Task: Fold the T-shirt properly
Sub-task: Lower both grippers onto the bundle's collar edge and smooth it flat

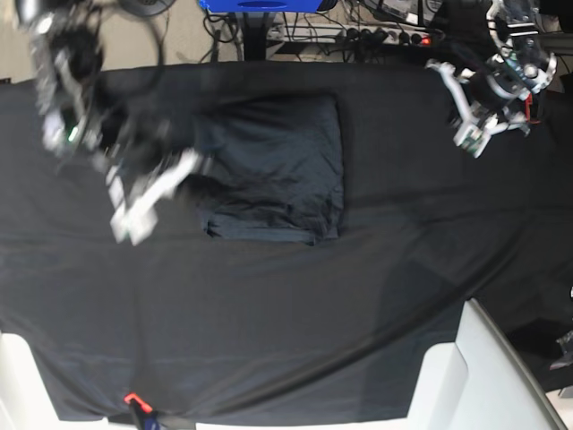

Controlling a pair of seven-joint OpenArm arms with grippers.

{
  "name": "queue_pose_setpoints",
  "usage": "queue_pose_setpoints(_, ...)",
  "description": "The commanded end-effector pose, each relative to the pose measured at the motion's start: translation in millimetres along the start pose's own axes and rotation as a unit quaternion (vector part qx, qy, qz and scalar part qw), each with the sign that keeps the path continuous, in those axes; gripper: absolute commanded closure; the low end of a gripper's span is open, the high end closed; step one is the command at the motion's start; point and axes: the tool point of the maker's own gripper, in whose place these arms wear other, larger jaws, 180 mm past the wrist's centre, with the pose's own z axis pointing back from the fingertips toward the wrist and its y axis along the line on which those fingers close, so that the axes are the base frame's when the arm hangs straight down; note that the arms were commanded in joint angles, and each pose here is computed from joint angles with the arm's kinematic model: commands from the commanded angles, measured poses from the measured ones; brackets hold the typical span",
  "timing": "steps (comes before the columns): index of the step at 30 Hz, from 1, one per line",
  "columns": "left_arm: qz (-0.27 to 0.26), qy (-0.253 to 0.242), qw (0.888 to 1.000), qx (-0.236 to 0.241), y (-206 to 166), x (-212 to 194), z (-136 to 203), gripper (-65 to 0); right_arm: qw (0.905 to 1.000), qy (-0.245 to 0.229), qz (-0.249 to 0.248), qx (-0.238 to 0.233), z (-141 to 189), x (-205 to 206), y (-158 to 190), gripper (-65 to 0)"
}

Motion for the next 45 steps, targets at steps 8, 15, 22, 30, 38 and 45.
queue_pose_setpoints(8,-0.054,-0.053,0.99,-0.115,-90,49,-21,0.0,0.9974,0.042,0.04,0.042,-7,-32,36,-0.3)
queue_pose_setpoints(15,-0.025,-0.09,0.988,-0.125,-103,84,-35,0.0,0.9968,0.066,0.031,0.033,-19,-46,28,-0.5)
queue_pose_setpoints(22,0.002,-0.069,0.987,-0.145,-114,75,-55,0.0,0.9979,0.061,0.015,0.011,-29,-52,8,-0.3)
queue_pose_setpoints(30,0.009,-0.019,0.987,-0.161,-117,37,-67,0.0,0.9964,0.085,-0.001,-0.005,-34,-71,-6,-0.2)
queue_pose_setpoints(38,0.004,-0.017,0.988,-0.154,-109,35,-66,0.0,0.9953,0.096,-0.007,-0.006,-32,-83,-7,-0.3)
queue_pose_setpoints(45,-0.007,-0.02,0.989,-0.144,-100,35,-61,0.0,0.9965,0.083,0.001,0.005,-27,-76,3,-0.3)
